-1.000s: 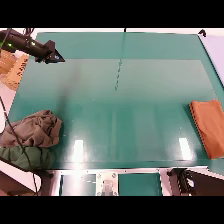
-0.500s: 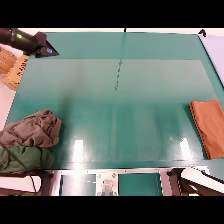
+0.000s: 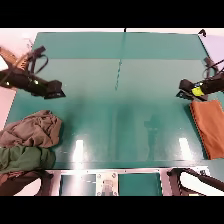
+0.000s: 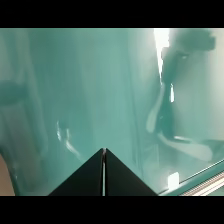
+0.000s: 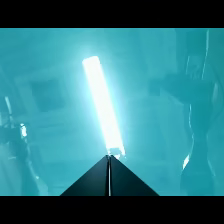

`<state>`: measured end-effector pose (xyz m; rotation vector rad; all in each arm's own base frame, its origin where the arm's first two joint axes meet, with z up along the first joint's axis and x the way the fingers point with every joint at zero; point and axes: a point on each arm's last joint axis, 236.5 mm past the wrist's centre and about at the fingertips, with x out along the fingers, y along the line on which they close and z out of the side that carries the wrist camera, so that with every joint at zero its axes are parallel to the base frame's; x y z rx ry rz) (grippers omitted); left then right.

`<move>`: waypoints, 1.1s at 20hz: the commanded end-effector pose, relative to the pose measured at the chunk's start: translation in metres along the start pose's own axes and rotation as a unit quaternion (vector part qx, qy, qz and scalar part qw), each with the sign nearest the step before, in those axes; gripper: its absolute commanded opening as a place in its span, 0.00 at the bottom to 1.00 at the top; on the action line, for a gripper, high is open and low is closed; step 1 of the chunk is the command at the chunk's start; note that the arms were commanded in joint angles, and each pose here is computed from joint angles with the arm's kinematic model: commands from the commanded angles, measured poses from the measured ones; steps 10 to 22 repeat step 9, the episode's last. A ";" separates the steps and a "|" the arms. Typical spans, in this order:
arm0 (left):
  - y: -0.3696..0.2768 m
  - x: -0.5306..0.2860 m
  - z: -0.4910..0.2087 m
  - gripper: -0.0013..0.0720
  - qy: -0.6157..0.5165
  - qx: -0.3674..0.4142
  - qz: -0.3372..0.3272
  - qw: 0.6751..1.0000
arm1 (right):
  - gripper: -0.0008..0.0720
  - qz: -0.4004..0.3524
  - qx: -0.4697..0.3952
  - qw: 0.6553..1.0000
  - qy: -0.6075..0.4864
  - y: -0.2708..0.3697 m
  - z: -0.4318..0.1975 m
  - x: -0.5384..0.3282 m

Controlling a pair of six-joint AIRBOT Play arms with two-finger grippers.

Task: Fold the shirts.

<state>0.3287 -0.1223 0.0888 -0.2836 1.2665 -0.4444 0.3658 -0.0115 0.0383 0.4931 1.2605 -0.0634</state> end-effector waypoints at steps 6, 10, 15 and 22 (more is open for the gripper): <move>0.007 0.012 -0.020 0.04 0.010 -0.023 0.014 1.000 | 0.03 0.010 -0.034 0.999 -0.003 0.022 -0.006 0.013; 0.007 0.012 -0.020 0.04 0.012 -0.023 0.013 1.000 | 0.03 0.010 -0.034 0.999 -0.003 0.023 -0.006 0.013; 0.007 0.012 -0.020 0.04 0.012 -0.023 0.013 1.000 | 0.03 0.010 -0.034 0.999 -0.003 0.023 -0.006 0.013; 0.007 0.012 -0.020 0.04 0.012 -0.023 0.013 1.000 | 0.03 0.010 -0.034 0.999 -0.003 0.023 -0.006 0.013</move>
